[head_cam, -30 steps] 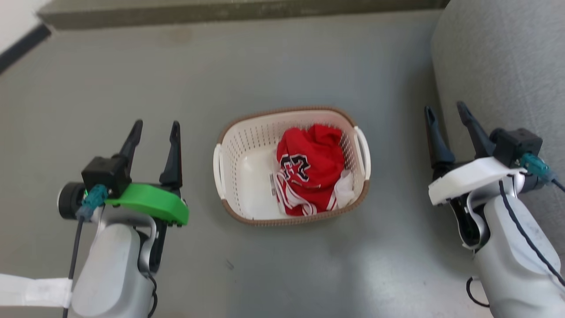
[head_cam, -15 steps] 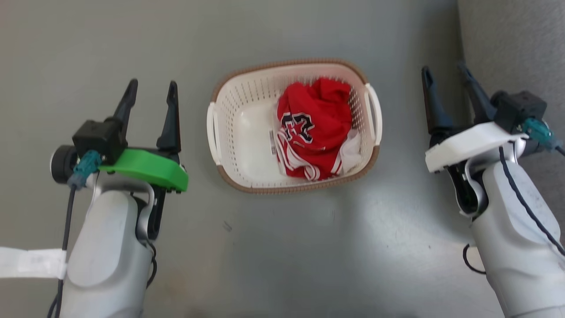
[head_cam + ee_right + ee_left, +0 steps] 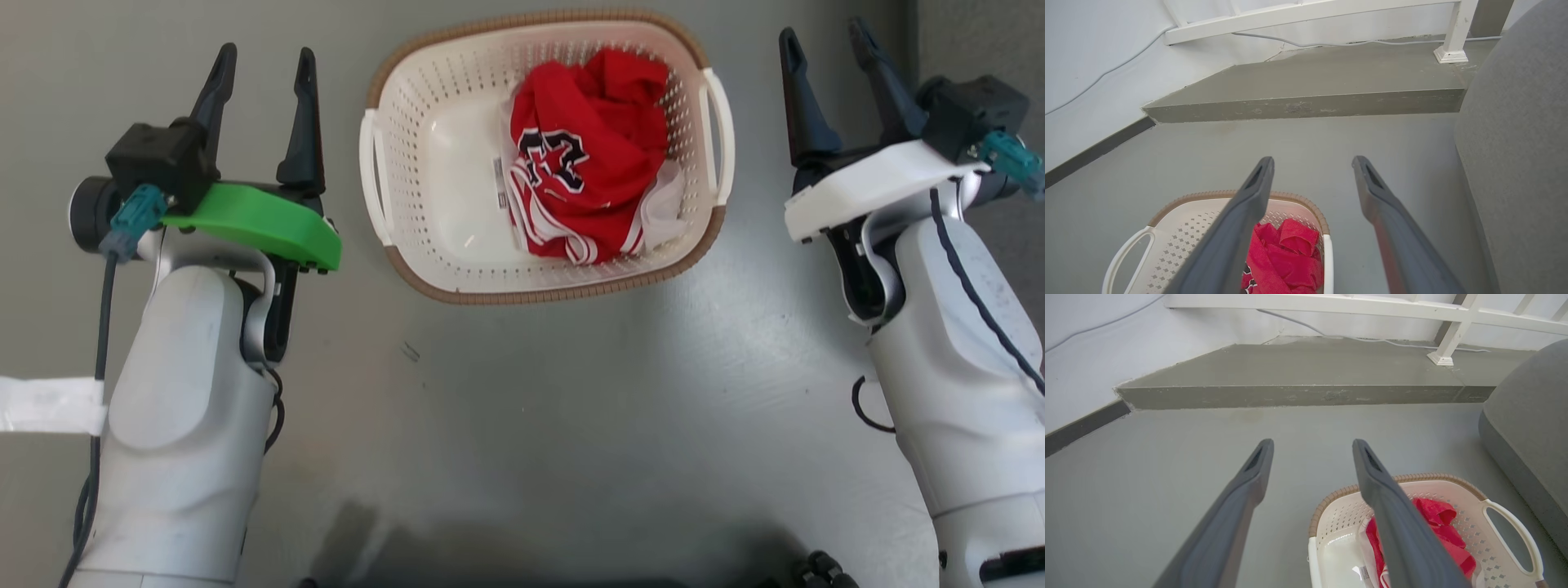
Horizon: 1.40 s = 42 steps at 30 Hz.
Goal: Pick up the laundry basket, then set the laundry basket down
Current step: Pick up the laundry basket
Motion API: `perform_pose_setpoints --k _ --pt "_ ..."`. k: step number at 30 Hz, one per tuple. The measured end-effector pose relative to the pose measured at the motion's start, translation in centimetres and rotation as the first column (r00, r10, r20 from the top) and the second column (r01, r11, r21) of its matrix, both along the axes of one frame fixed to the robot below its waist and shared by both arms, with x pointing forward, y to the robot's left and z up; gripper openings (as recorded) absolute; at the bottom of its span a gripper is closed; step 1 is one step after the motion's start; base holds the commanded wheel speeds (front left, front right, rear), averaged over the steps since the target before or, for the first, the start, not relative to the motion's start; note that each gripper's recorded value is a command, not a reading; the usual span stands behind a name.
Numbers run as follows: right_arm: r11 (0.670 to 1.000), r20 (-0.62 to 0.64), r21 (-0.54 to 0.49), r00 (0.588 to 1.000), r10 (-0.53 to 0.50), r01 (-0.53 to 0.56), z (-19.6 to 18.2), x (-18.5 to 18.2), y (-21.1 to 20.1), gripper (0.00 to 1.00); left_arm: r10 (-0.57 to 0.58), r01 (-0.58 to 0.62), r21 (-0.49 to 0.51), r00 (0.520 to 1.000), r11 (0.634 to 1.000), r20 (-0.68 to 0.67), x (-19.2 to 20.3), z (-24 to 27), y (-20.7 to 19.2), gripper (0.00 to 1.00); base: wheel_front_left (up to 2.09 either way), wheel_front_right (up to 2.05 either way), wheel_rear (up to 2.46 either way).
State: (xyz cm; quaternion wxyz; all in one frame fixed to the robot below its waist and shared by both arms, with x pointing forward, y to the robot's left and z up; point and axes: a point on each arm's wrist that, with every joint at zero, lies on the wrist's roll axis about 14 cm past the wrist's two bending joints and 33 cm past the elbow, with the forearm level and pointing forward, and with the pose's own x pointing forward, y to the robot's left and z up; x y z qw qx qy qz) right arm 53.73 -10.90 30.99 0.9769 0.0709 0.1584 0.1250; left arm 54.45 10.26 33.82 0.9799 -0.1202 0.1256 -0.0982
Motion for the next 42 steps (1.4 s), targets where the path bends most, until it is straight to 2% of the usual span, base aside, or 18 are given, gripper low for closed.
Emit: perform_pose_setpoints --k 8,15,27,42 --pt "0.999 -0.094 -0.018 0.995 0.025 -0.026 -4.3 0.0 0.6 1.00 -0.018 0.017 -0.014 0.993 1.000 -0.117 0.1 -4.8 -0.5 1.00 0.00 0.00 0.00" --pt "0.998 -0.201 -0.032 0.979 0.038 -0.045 -8.0 -1.5 0.8 1.00 -0.050 0.044 -0.030 0.965 0.999 -0.259 -1.5 -9.2 -1.4 1.00 0.00 0.00 0.00" --pt "0.996 -0.333 -0.056 0.942 0.048 -0.071 -12.1 -3.4 0.5 1.00 -0.091 0.078 -0.047 0.908 0.996 -0.410 -3.3 -13.8 -2.4 1.00 0.00 0.00 0.00" --pt "0.991 -0.409 -0.075 0.909 0.073 -0.113 -15.4 -3.5 0.8 1.00 -0.133 0.117 -0.063 0.844 0.991 -0.520 -3.5 -17.8 -3.6 1.00 0.00 0.00 0.00"
